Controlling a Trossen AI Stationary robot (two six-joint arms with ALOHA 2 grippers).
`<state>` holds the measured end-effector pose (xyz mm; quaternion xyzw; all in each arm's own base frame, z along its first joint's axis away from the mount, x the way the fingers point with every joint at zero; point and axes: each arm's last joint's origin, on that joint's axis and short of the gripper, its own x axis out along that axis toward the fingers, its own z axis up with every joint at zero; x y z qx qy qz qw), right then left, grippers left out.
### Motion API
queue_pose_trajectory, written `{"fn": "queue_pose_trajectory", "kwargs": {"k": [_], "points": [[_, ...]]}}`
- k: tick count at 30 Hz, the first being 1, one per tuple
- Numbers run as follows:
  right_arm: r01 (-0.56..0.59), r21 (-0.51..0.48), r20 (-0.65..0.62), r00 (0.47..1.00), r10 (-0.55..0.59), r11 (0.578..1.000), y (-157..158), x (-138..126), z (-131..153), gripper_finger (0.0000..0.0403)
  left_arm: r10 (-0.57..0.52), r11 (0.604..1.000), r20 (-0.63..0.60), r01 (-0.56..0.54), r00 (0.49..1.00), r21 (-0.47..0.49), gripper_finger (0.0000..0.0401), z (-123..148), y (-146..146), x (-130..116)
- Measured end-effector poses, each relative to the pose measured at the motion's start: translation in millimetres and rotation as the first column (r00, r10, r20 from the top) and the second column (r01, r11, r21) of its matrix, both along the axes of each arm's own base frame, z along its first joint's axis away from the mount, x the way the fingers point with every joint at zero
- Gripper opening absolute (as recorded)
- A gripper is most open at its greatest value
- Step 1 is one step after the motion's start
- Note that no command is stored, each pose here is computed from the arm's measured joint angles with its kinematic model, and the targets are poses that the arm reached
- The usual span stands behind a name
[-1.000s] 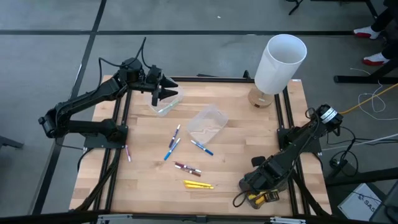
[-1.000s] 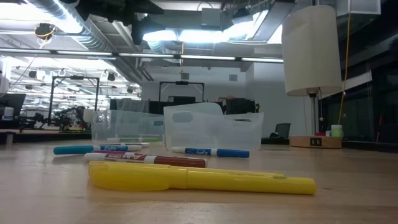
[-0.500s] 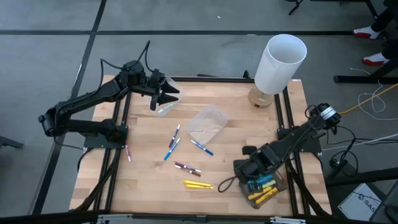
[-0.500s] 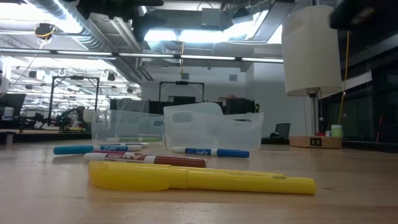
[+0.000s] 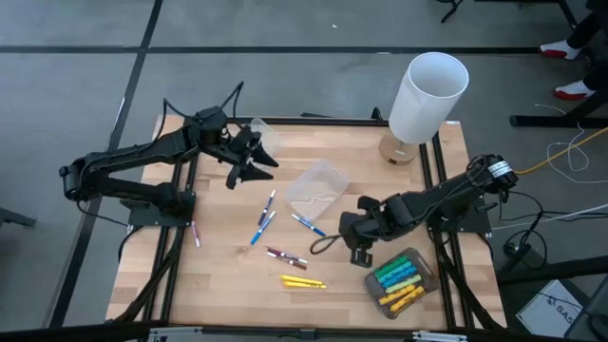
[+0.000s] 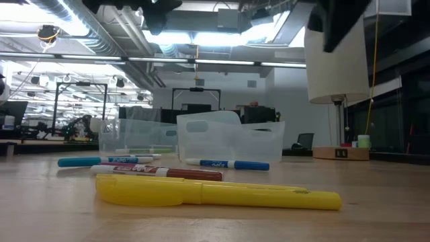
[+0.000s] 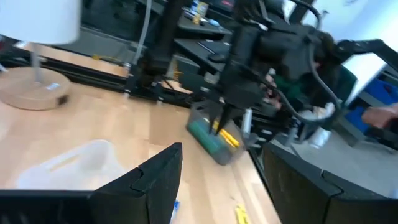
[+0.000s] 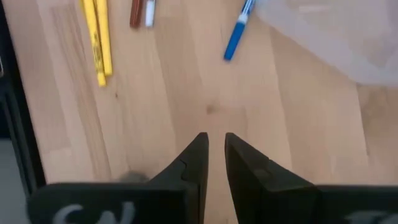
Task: Pick & Place Markers
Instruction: Put the right blue marker into the transparent bin
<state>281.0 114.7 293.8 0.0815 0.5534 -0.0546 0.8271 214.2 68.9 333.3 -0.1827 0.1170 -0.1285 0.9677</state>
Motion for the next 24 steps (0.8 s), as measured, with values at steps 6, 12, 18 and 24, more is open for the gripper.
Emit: {"fn": "queue_pose_trajectory", "kwargs": {"k": [6, 12, 18, 24], "points": [[-0.018, -0.004, 0.047, 0.999, 0.018, 1.000, -8.8, 8.3, 1.8, 0.0054, -0.077, 0.997, -0.008, 0.077, 0.997, -0.021, 0.0216, -0.1, -17.8, 4.9], [-0.083, -0.041, 0.045, 0.995, 0.085, 0.996, -11.9, 9.4, 1.9, 0.0054, -0.113, 0.993, -0.009, 0.113, 0.994, -0.019, 0.0216, -0.2, -28.4, 7.4], [-0.155, -0.050, 0.108, 0.981, 0.160, 0.987, -9.8, 13.4, 6.3, 0.0053, -0.119, 0.990, -0.028, 0.116, 0.993, -0.077, 0.0216, -0.1, -32.5, 8.1], [-0.229, -0.028, 0.199, 0.953, 0.230, 0.973, -13.3, 15.3, 18.0, 0.0013, -0.127, 0.986, -0.039, 0.122, 0.991, -0.115, 0.0216, 0.0, -35.9, 8.7]]}}
